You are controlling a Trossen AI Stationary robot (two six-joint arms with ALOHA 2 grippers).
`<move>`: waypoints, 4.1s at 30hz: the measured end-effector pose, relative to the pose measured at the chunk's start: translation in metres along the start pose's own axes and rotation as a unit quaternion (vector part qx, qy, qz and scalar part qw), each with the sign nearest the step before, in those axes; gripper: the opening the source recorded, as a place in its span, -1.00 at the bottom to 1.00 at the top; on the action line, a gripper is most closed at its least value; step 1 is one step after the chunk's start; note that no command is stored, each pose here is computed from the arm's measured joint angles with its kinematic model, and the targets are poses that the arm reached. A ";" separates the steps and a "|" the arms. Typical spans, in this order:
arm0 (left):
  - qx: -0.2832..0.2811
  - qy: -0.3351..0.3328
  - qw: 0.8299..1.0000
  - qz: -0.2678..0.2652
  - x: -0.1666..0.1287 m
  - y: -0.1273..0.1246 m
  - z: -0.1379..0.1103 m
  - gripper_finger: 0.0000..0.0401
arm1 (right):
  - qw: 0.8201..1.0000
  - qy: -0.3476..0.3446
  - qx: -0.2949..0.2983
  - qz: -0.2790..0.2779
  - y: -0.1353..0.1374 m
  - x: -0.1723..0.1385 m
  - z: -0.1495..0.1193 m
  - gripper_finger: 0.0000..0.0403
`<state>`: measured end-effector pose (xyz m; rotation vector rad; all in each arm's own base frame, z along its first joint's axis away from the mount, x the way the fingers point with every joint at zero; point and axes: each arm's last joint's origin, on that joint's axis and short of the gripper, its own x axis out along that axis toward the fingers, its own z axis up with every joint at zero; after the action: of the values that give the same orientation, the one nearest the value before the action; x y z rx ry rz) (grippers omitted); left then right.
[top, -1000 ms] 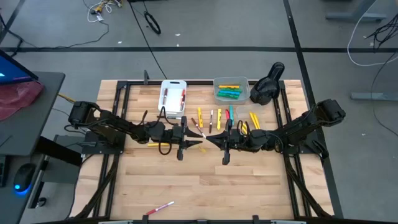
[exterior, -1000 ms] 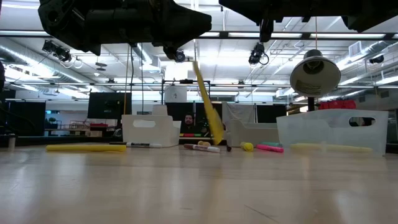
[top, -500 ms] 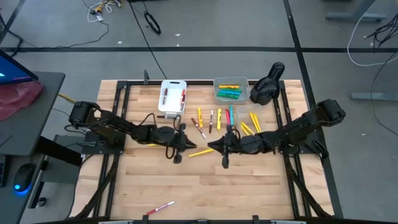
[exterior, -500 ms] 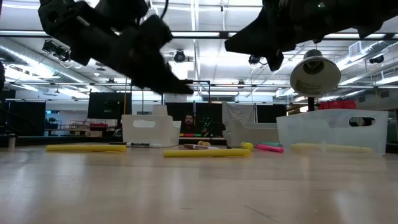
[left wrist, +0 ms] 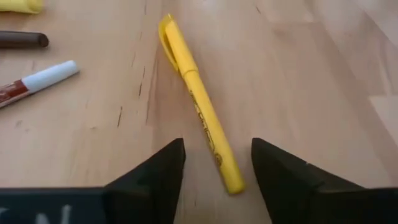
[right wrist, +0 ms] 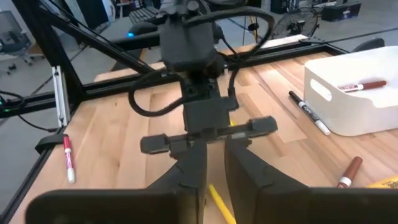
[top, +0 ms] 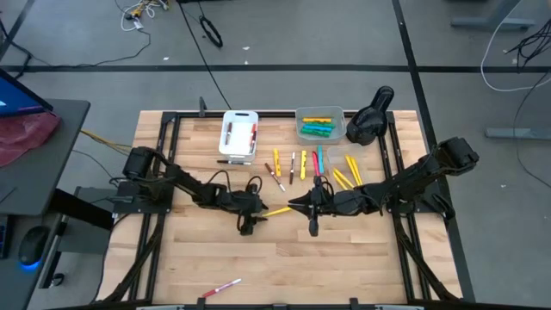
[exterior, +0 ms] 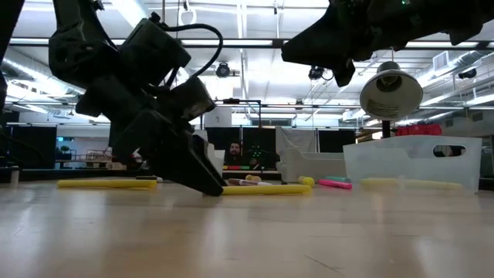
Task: Pick & Place Markers
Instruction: Put the yellow pen into the transparent bin, then put the pink marker pen into the white bin
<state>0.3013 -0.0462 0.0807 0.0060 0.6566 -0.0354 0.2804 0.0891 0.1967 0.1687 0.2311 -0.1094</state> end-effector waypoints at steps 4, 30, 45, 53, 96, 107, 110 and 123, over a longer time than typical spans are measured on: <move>-0.003 0.011 1.000 0.020 0.001 0.002 -0.002 -0.35 | 1.000 0.012 -0.002 -0.002 0.000 0.000 -0.003 -0.70; -0.041 -0.183 0.980 0.069 -0.036 0.014 0.057 -0.86 | 0.989 0.089 0.078 -0.083 -0.025 -0.021 -0.059 0.21; -0.016 -0.305 0.952 0.001 -0.049 -0.002 0.079 -0.84 | 0.989 -0.146 -0.020 0.013 -0.009 -0.021 -0.006 0.11; -0.022 -0.304 0.953 -0.005 -0.049 -0.003 0.079 -0.80 | 0.992 -0.121 -0.011 0.029 -0.006 -0.018 -0.006 -0.49; -0.028 -0.234 0.971 0.029 -0.041 0.005 0.067 -0.12 | 0.829 0.460 0.205 -0.244 -0.144 -0.091 0.044 -0.80; -0.029 -0.236 0.971 0.031 -0.041 0.006 0.067 -0.12 | 0.820 0.479 0.228 -0.217 -0.160 -0.085 0.011 -0.73; -0.029 -0.238 0.970 0.031 -0.041 0.005 0.068 -0.12 | 0.826 0.474 0.213 -0.220 -0.161 -0.083 0.009 -0.61; -0.033 -0.238 0.970 0.030 -0.041 0.005 0.068 -0.12 | 0.863 0.403 0.197 -0.232 -0.158 -0.081 0.029 -0.06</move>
<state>0.3102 -0.0407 0.1596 -0.0455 0.1762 0.0422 0.1887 -0.0637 0.2196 0.5677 1.0954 -0.5728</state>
